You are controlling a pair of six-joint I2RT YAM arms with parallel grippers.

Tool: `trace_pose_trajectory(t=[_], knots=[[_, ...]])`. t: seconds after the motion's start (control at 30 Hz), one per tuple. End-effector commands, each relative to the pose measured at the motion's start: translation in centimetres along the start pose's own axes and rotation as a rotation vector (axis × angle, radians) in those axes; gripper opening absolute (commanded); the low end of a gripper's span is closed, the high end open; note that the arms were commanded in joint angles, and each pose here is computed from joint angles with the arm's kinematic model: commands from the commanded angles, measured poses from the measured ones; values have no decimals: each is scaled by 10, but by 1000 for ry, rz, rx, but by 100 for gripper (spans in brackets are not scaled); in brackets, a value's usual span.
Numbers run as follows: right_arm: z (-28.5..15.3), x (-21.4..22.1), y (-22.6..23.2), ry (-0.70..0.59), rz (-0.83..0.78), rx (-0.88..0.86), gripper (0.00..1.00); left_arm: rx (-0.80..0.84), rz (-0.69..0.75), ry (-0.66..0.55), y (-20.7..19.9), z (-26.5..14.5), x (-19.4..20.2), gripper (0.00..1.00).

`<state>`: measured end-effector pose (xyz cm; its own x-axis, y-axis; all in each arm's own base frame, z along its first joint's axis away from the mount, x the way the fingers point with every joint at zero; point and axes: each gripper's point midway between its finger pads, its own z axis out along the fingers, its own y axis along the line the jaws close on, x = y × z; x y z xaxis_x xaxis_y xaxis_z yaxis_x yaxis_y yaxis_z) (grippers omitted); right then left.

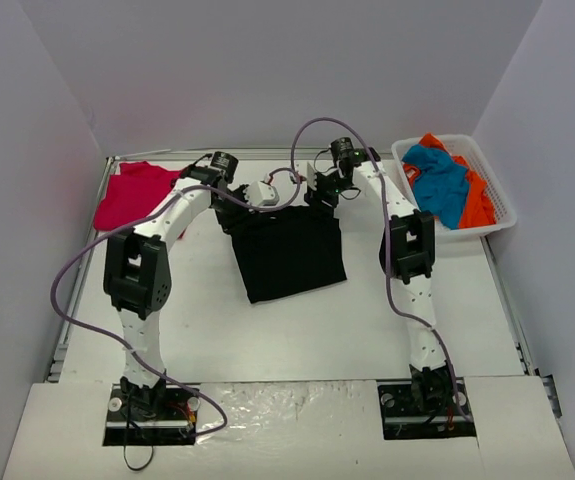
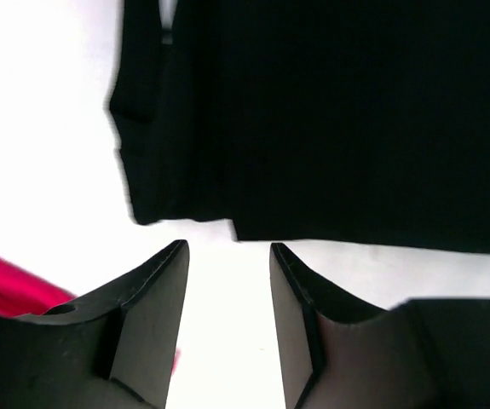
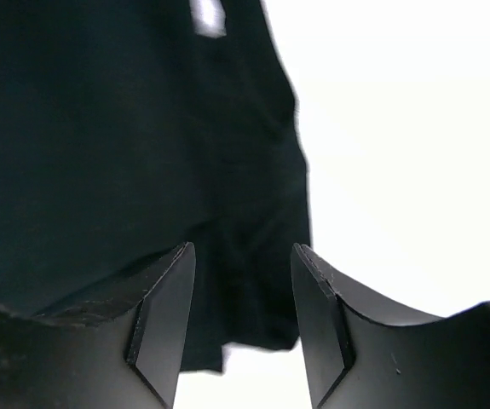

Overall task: Fold and stack the t-shirts
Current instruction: Fold the long partially folded tshirt into a neat square

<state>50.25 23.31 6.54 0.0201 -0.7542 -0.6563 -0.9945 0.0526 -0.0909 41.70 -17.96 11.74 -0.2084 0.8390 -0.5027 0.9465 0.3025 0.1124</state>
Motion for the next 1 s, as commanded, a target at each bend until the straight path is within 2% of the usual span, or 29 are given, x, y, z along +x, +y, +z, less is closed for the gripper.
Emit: trace_pose_trajectory(t=[0.0,0.07,0.17,0.3,0.37,0.4,0.43,0.5,0.57,0.6,0.63,0.73,0.8,0.9,0.93,0.97], knots=[[-11,-8,-32,-8,33,113,45,-169,11,-12,44,-27,-20,42],[-19,-9,-34,-2,42,139,45,-231,12,-38,59,-38,-31,43],[-31,-13,-24,14,49,157,47,-275,5,-71,60,-56,-43,45],[-53,-22,-4,17,85,198,49,-314,-33,-154,39,-93,-52,47],[-70,-35,11,21,79,218,50,-297,-75,-160,23,-91,-42,46],[-65,-28,28,41,121,189,50,-306,-101,-189,13,-105,-43,46],[-77,-39,37,36,111,207,50,-296,-124,-198,5,-106,-40,46],[-65,-34,73,85,121,156,50,-270,-201,-221,-17,-106,-27,47],[-66,-54,100,103,80,165,50,-217,-290,-248,-38,-99,-15,49],[-58,-48,119,138,130,150,51,-207,-333,-252,-41,-98,-7,50],[-56,-63,133,170,98,182,52,-151,-401,-266,-55,-91,-1,51],[-45,-67,165,250,95,204,53,-66,-523,-272,-68,-86,9,54],[-35,-70,181,277,41,252,53,-33,-605,-286,-71,-84,15,54],[-24,-74,191,298,-5,294,54,-24,-714,-378,-66,-87,12,53],[-19,-70,196,312,-15,297,54,-26,-755,-443,-58,-93,8,54],[-12,-73,202,318,-35,295,54,-8,-782,-452,-60,-88,12,54]])
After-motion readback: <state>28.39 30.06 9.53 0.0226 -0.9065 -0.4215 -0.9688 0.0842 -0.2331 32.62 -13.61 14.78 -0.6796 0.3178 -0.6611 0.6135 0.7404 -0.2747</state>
